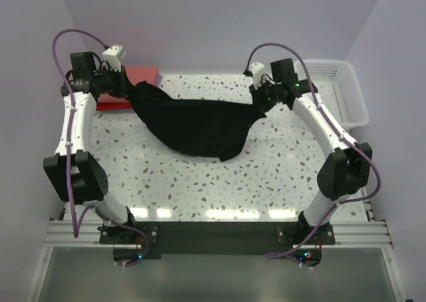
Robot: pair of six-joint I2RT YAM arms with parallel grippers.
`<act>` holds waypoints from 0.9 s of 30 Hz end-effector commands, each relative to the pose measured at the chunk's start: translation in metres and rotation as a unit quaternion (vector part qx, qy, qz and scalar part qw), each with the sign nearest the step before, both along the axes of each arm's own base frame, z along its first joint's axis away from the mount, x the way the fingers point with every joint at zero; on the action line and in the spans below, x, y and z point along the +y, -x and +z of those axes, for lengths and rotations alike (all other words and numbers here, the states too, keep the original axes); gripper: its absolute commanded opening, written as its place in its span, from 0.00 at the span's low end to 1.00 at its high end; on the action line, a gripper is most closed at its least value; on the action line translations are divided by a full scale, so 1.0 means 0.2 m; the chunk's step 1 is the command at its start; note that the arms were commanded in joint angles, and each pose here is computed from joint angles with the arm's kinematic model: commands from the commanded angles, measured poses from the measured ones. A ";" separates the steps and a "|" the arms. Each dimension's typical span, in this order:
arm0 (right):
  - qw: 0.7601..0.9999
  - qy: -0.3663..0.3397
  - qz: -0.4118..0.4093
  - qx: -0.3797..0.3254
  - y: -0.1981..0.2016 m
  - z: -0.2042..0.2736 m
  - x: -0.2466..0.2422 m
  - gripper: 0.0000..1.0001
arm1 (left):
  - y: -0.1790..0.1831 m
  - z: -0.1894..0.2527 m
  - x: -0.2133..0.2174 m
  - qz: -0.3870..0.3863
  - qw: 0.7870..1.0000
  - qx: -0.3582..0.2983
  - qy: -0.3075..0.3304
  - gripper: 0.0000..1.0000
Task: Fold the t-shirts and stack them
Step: Flatten the tshirt out
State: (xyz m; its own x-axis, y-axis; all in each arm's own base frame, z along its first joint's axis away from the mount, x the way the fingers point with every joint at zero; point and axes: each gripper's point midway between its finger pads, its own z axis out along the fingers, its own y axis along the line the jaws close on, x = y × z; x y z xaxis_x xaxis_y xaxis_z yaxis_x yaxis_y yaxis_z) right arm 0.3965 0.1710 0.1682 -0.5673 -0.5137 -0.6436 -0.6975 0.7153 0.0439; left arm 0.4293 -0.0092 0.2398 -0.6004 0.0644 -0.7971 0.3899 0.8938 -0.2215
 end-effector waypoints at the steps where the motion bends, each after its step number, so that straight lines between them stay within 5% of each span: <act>1: 0.991 0.010 -0.014 -0.135 -0.12 0.46 -0.09 0.00 | -0.15 0.44 -0.02 -0.007 0.991 -0.128 0.025 0.00; 6: 0.944 0.001 -0.088 -0.318 -0.24 1.12 -0.25 0.00 | -0.13 0.95 -0.01 0.030 0.965 -0.256 0.039 0.00; 10: 0.915 -0.005 -0.111 -0.387 -0.17 1.38 -0.32 0.00 | 0.02 1.23 0.01 0.058 0.933 -0.354 0.020 0.00; 14: 0.893 0.011 -0.121 -0.432 -0.05 1.48 -0.40 0.00 | 0.22 1.25 0.04 0.094 0.911 -0.402 -0.008 0.01; 18: 0.909 0.048 -0.073 -0.407 0.13 1.31 -0.42 0.00 | 0.44 0.99 0.03 0.095 0.930 -0.352 -0.050 0.01; 24: 0.952 0.093 0.067 -0.283 0.51 0.73 -0.40 0.00 | 0.79 0.15 -0.03 -0.012 0.984 -0.127 -0.127 0.10; 25: 0.955 0.104 0.105 -0.256 0.60 0.62 -0.40 0.00 | 0.85 0.06 -0.04 -0.074 0.975 -0.118 -0.174 0.13; 27: 0.960 0.115 0.145 -0.210 0.74 0.44 -0.41 0.00 | 1.06 -0.12 -0.10 -0.158 0.969 -0.057 -0.180 0.46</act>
State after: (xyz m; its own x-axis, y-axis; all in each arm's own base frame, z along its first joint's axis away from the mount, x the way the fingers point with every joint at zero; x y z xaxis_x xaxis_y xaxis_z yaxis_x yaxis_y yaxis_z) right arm 0.2909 0.0978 0.3128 -0.0754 -0.6578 -0.7494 -0.6520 0.6012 -0.4621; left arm 0.2814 -0.0229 0.2997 -0.2470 0.3042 -0.9200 0.4379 0.8820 0.1741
